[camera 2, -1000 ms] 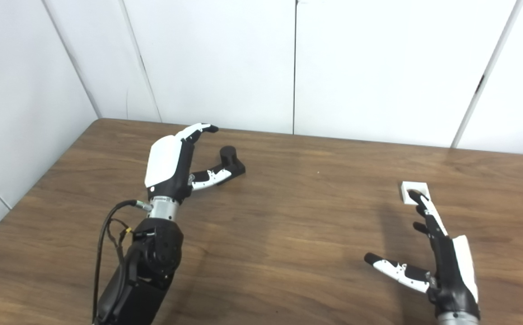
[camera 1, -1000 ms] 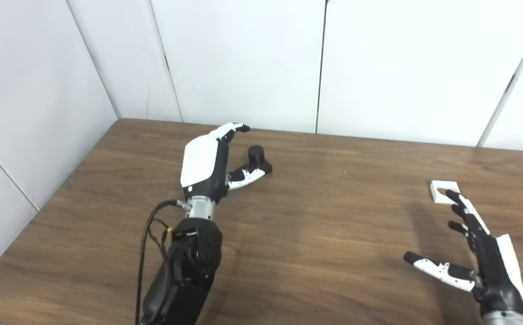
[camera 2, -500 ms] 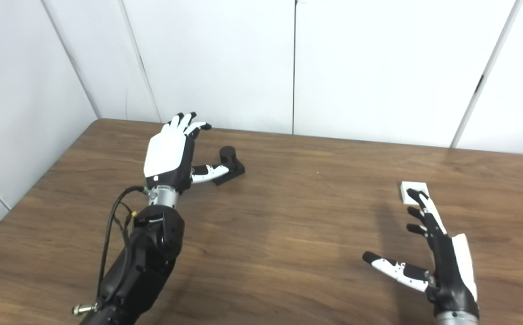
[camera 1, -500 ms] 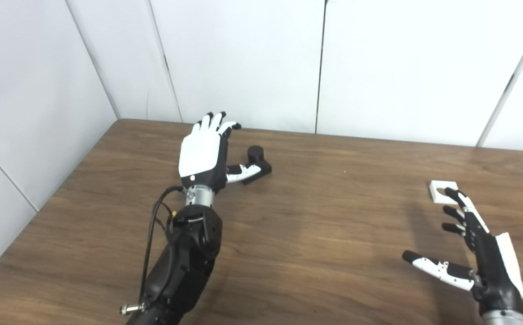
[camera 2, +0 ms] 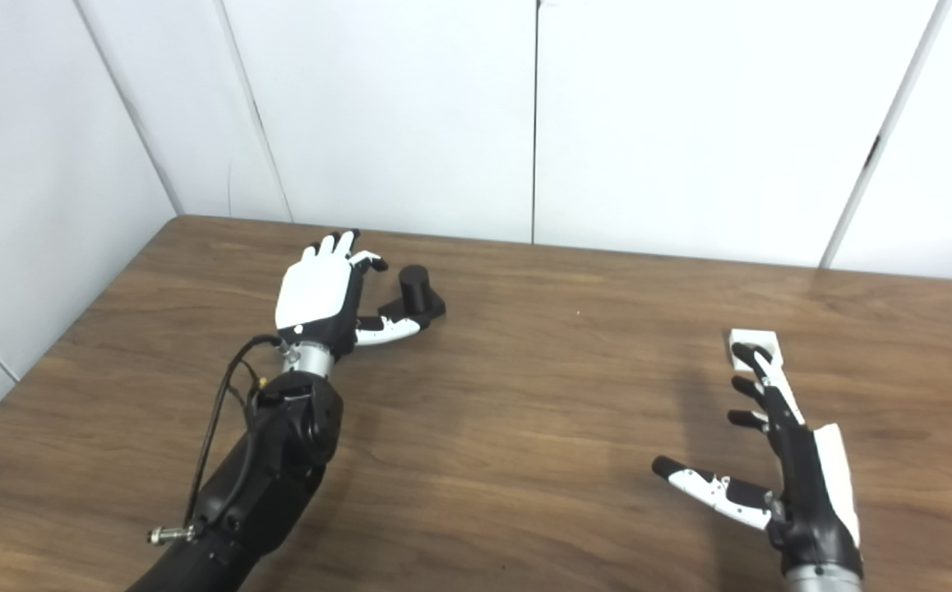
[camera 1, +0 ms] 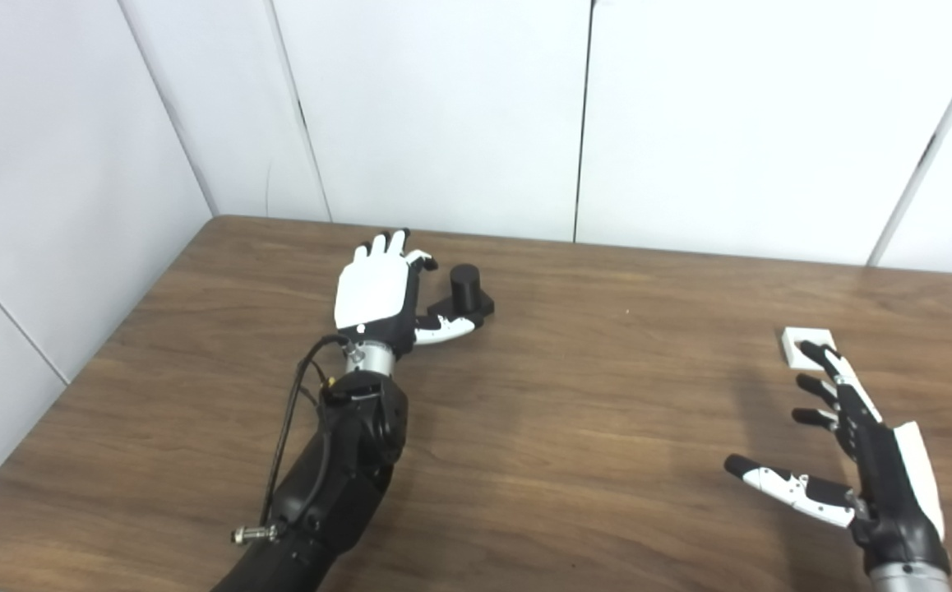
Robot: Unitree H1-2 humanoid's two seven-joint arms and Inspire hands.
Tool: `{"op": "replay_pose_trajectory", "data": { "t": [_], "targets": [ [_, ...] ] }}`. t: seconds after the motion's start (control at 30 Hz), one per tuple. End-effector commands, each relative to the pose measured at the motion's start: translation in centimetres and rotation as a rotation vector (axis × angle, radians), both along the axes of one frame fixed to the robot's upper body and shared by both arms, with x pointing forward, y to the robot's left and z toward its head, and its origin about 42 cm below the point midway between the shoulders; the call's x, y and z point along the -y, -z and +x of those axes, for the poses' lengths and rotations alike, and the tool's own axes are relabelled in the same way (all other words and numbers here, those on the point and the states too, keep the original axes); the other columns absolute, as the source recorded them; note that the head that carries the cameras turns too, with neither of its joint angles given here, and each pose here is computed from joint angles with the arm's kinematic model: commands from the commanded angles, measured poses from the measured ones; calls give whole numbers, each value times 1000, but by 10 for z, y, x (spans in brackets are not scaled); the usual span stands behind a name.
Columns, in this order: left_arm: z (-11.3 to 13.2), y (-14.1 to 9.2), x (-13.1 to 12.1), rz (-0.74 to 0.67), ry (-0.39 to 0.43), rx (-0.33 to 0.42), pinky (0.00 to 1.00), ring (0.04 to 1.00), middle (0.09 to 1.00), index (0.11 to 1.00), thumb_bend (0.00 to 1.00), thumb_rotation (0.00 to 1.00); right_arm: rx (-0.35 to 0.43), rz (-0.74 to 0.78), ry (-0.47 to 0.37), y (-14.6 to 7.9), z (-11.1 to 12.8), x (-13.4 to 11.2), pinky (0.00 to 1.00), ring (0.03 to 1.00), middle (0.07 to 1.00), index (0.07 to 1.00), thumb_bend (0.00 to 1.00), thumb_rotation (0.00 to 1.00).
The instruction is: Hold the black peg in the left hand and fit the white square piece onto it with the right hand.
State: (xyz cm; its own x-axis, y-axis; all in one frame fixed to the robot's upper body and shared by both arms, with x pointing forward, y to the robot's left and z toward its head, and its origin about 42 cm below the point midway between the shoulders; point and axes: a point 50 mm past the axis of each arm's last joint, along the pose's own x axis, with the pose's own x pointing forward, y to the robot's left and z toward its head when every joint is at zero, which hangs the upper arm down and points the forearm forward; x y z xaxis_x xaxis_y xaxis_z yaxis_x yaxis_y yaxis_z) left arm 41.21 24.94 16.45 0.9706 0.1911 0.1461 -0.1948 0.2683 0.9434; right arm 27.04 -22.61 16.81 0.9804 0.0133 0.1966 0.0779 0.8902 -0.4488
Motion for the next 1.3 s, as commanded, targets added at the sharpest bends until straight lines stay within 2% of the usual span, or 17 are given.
{"op": "replay_pose_trajectory", "data": {
  "t": [0.0,0.13,0.4,0.5,0.73,0.97,1.27],
  "targets": [
    [16,-27,-2,36,-2,93,1000,1000,991,695,908,567,69,7,-4,-18,2,-5,715,865,963,897,785,0],
    [19,-21,-2,38,-8,67,1000,1000,991,683,914,564,73,6,-5,-17,4,-5,725,859,963,895,784,0],
    [22,0,0,44,-3,7,1000,1000,991,714,890,574,76,-9,-1,-17,2,-6,686,850,957,888,781,0],
    [24,6,-2,48,-6,-1,1000,1000,988,712,881,566,75,-8,2,-17,2,-5,662,853,956,884,787,0],
    [29,16,-6,39,-17,-15,1000,1000,987,705,864,538,80,-1,1,-19,1,-4,707,850,957,887,785,0],
    [33,25,-8,37,-22,-24,1000,1000,983,686,846,508,80,-20,7,-20,1,-3,688,837,953,885,775,17],
    [40,31,-7,-25,-10,-55,1000,1000,970,662,806,490,85,-14,9,-21,0,-2,676,842,952,882,766,27]
  ]
}}
